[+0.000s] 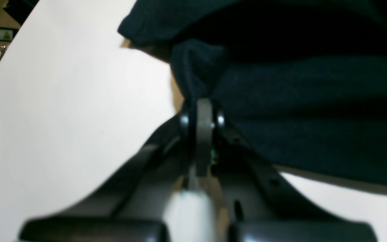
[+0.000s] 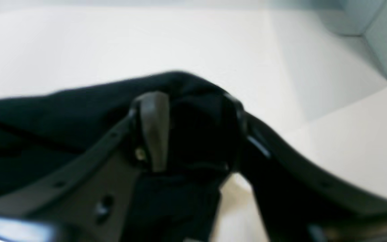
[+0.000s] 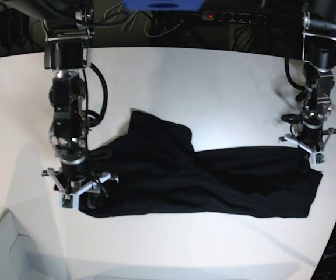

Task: Layout the t-shirt on the table in an organized manner, then fold the t-shirt properly
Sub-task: 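Pull the shirt taut between both grippers, spreading it flat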

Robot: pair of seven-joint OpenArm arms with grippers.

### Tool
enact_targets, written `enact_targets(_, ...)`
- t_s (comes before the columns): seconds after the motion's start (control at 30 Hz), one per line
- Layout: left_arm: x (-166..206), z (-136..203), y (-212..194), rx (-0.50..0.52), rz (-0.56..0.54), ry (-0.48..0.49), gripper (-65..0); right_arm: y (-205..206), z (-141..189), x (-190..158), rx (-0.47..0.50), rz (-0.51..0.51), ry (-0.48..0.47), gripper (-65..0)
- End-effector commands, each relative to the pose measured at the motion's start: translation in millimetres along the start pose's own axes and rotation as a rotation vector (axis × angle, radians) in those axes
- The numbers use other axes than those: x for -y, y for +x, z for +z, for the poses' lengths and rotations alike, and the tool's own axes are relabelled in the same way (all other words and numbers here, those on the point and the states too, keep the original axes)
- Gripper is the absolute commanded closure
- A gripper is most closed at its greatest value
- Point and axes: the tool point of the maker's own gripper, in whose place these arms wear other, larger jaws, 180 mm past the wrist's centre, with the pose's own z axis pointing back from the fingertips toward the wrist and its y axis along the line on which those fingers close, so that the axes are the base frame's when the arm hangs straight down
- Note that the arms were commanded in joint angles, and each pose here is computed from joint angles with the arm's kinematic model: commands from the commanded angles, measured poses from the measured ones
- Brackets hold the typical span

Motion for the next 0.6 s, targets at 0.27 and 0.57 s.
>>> enact_targets(0.27, -9.5, -3.2, 20.8, 0.046, 0.081, 0.016, -0.5, -30.7, 67.5, -30.4, 0.001, -0.059, 0.042, -38.9)
enact_targets(0.57, 18.6, 12.1, 69.8, 0.182, 0.212, -0.075, -26.5, -85.0, 104.3, -75.3, -0.129, -0.093, 0.127, -39.2)
